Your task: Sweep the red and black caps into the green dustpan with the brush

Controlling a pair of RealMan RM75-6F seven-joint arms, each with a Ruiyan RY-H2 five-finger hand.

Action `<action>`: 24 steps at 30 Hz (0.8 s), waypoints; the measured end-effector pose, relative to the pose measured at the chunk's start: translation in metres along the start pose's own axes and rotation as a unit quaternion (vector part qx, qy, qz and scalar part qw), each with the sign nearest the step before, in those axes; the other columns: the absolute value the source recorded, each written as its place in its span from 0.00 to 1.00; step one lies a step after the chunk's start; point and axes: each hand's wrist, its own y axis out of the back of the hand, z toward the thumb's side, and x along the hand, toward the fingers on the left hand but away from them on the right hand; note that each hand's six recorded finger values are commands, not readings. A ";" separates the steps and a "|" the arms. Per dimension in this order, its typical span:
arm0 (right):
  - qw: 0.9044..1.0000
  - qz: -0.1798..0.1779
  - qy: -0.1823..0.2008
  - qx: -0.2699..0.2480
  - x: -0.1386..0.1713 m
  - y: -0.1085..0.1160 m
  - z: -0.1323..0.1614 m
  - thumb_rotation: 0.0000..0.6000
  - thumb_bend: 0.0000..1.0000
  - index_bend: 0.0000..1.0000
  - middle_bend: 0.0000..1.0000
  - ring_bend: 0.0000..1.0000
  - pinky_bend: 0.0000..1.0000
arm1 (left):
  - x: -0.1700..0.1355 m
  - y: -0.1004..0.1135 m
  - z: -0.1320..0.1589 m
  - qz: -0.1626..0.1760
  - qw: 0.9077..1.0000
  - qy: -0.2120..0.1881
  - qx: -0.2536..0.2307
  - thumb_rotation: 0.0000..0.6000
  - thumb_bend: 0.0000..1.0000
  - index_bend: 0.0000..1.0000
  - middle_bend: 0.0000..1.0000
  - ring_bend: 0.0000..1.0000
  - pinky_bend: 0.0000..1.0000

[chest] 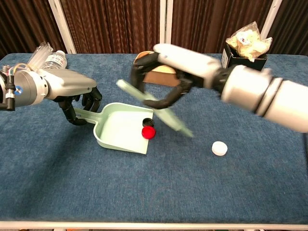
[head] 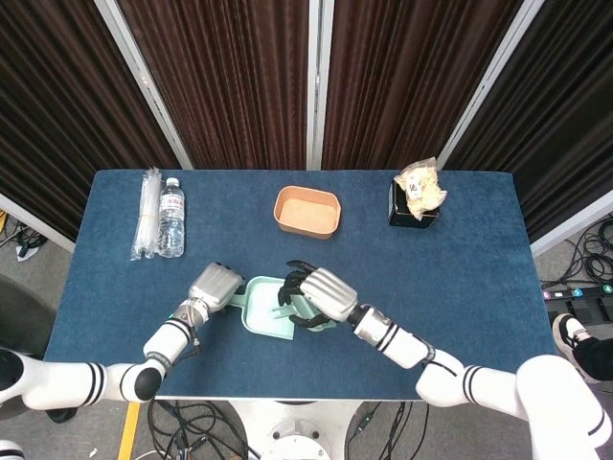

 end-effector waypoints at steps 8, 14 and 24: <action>0.996 -0.024 -0.079 0.023 0.088 0.022 -0.026 1.00 0.64 0.72 0.68 0.31 0.13 | 0.001 0.000 0.005 0.001 1.000 -0.006 0.007 1.00 0.41 0.54 0.54 0.36 0.35; 0.990 -0.041 -0.133 -0.011 0.124 0.013 -0.035 1.00 0.65 0.72 0.68 0.31 0.12 | 0.002 0.000 0.008 0.000 1.000 -0.006 0.010 1.00 0.41 0.54 0.54 0.36 0.35; 0.991 -0.047 -0.121 -0.017 0.096 -0.021 -0.027 1.00 0.67 0.72 0.68 0.31 0.11 | -0.001 0.003 0.014 0.003 1.000 -0.005 0.009 1.00 0.41 0.54 0.54 0.36 0.35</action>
